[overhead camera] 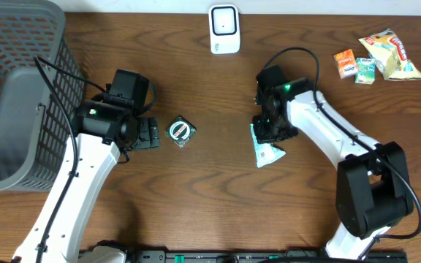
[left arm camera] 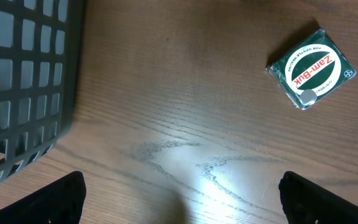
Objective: Scan the item barcode
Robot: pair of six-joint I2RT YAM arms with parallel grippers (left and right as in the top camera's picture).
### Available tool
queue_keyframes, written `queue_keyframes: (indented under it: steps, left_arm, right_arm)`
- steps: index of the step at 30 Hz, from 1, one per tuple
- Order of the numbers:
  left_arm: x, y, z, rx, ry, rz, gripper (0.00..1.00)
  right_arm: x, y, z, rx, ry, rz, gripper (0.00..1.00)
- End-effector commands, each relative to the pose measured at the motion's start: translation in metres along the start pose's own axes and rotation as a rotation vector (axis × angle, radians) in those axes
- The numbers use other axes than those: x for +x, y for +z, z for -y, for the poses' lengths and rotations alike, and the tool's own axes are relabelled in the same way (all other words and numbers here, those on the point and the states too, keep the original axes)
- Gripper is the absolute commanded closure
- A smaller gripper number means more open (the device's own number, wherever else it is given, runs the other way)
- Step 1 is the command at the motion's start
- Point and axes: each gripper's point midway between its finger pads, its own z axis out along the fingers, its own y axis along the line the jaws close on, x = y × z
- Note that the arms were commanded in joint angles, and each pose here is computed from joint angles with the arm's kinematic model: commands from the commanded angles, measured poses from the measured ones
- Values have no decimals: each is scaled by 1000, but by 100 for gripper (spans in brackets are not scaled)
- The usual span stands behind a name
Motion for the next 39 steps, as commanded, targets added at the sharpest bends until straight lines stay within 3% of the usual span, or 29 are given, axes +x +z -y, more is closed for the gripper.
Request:
queue_keyframes:
  steps: [1,7,12,18,22,26,29,31,39]
  left_arm:
    - [0,1,-2,-12,-3,-4,2]
    - [0,1,-2,-12,-3,-4,2]
    - [0,1,-2,-12,-3,-4,2]
    - [0,1,-2,-12,-3,-4,2]
    - [0,1,-2,-12,-3,-4,2]
    - [0,1,-2,-12,-3,-4,2]
    - [0,1,-2,-12,-3,-4,2]
    - [0,1,-2,-12,-3,-4,2]
    - [0,1,-2,-12,-3,-4,2]
  right_arm:
    - [12,16,10,47,33,3,99]
    - [23,30,34,138,101,-2,99]
    - [17,-3,34,148,105,-38,98]
    - [16,-37,26,146,86,-73,89]
    - [25,-27,25,152,77,-95,89]
    - [30,1,26,143,76,-79,80]
    - [33,26,26,121,77,-53,80]
    - [36,37,30,118,86,-39,86]
    - [7,-27,26,117,102,-35,73]
